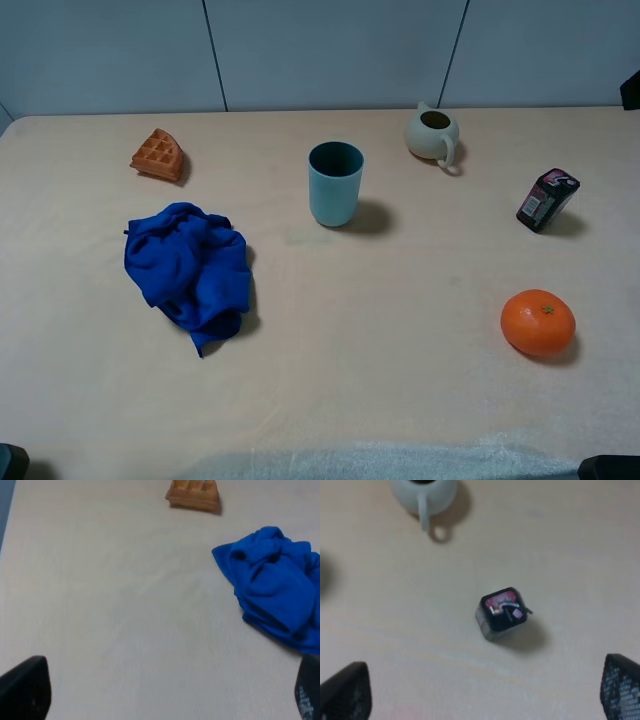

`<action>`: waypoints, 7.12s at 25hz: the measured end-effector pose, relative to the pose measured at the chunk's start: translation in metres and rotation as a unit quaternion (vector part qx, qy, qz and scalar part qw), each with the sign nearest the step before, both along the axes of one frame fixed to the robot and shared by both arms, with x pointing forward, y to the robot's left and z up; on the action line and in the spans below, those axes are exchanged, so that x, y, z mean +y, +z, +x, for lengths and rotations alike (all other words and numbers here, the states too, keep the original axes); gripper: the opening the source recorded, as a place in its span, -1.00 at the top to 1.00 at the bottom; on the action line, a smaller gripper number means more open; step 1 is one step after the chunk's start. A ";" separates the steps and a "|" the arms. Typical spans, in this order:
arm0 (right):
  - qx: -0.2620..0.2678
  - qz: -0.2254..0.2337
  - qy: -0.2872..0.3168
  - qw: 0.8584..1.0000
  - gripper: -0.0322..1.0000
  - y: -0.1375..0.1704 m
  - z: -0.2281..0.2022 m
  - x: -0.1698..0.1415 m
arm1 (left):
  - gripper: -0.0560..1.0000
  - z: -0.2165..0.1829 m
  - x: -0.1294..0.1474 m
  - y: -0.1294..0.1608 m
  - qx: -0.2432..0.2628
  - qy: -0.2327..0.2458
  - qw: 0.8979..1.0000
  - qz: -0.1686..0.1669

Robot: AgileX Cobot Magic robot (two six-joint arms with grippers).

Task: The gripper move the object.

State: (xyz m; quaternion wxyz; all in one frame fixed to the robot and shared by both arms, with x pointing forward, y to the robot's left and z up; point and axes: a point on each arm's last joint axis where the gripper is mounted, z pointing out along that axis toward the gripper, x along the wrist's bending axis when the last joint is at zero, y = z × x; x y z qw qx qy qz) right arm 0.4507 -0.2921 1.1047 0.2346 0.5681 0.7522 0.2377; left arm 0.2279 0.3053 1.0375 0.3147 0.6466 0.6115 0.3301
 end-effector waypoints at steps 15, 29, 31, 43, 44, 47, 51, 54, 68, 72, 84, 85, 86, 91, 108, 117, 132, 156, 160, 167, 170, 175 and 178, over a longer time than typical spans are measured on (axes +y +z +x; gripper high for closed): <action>0.065 -0.059 0.100 0.991 -0.41 -0.060 0.058 0.001 | -0.99 0.000 0.000 0.000 0.000 0.000 1.000 0.000; 0.121 -0.069 0.114 0.984 -0.41 -0.126 0.096 -0.001 | -0.99 0.000 0.000 0.000 0.000 0.000 1.000 0.000; 0.129 -0.073 0.117 0.982 -0.41 -0.131 0.100 -0.002 | -0.99 0.000 0.000 0.000 0.000 0.000 1.000 0.000; 0.150 -0.076 0.103 0.980 -0.41 -0.147 0.114 -0.018 | -0.99 0.000 0.000 0.000 0.000 0.000 1.000 0.000; 0.151 -0.076 0.102 0.980 -0.41 -0.148 0.115 -0.019 | -0.99 0.000 0.000 0.000 0.000 0.000 1.000 0.000; 0.155 -0.077 0.101 0.980 -0.41 -0.155 0.117 -0.023 | -0.99 0.000 0.000 0.000 0.000 0.000 1.000 0.000; 0.161 -0.078 0.100 0.979 -0.41 -0.165 0.121 -0.026 | -0.99 0.000 0.000 0.000 0.000 0.000 1.000 0.000; 0.171 -0.080 0.106 0.976 -0.41 -0.176 0.123 -0.026 | -0.99 0.000 0.000 0.000 0.000 0.000 1.000 0.000; 0.183 -0.083 0.105 0.974 -0.41 -0.215 0.133 -0.028 | -0.99 0.000 0.000 0.000 0.000 0.000 1.000 0.000; 0.185 -0.081 0.103 0.974 -0.41 -0.217 0.133 -0.028 | -0.99 0.000 0.000 0.000 0.000 0.000 1.000 0.000; 0.186 -0.077 0.101 0.974 0.25 -0.218 0.133 -0.027 | -0.99 0.000 0.000 0.000 0.000 0.000 1.000 0.000; 0.186 -0.077 0.101 0.974 0.25 -0.218 0.133 -0.027 | -0.99 0.000 0.000 0.000 0.000 0.000 1.000 0.000; 0.186 -0.077 0.101 0.974 0.25 -0.218 0.133 -0.027 | -0.99 0.000 0.000 0.000 0.000 0.000 1.000 0.000; 0.186 -0.077 0.101 0.974 0.25 -0.218 0.133 -0.027 | -0.99 0.000 0.000 0.000 0.000 0.000 1.000 0.000; 0.145 -0.083 0.097 0.981 0.25 -0.182 0.130 -0.027 | -0.99 0.000 0.000 0.000 0.000 0.000 1.000 0.000; 0.179 -0.050 0.084 0.979 0.25 -0.160 0.120 -0.023 | -0.99 0.000 0.000 0.000 0.000 0.000 1.000 0.000; 0.227 -0.008 0.061 0.972 0.25 -0.117 0.132 0.002 | -0.99 0.000 0.000 0.000 0.000 0.000 1.000 0.000; 0.191 -0.018 0.087 0.978 0.25 -0.050 0.143 0.093 | -0.99 0.000 0.000 0.000 0.000 0.000 1.000 0.000; 0.187 -0.020 0.091 0.978 0.25 -0.040 0.140 0.108 | -0.99 0.000 0.000 0.000 0.000 0.000 1.000 0.000; 0.179 -0.011 0.096 0.979 0.25 -0.028 0.134 0.135 | -0.99 0.000 0.000 0.000 0.000 0.000 1.000 0.000; 0.180 -0.011 0.103 0.978 0.25 -0.026 0.136 0.147 | -0.99 0.000 0.000 0.000 0.000 0.000 1.000 0.000; 0.178 -0.010 0.118 0.977 0.25 -0.028 0.146 0.169 | -0.99 0.000 0.000 0.000 0.000 0.000 1.000 0.000; 0.174 -0.010 0.128 0.976 0.25 -0.027 0.153 0.183 | -0.99 0.000 0.000 0.000 0.000 0.000 1.000 0.000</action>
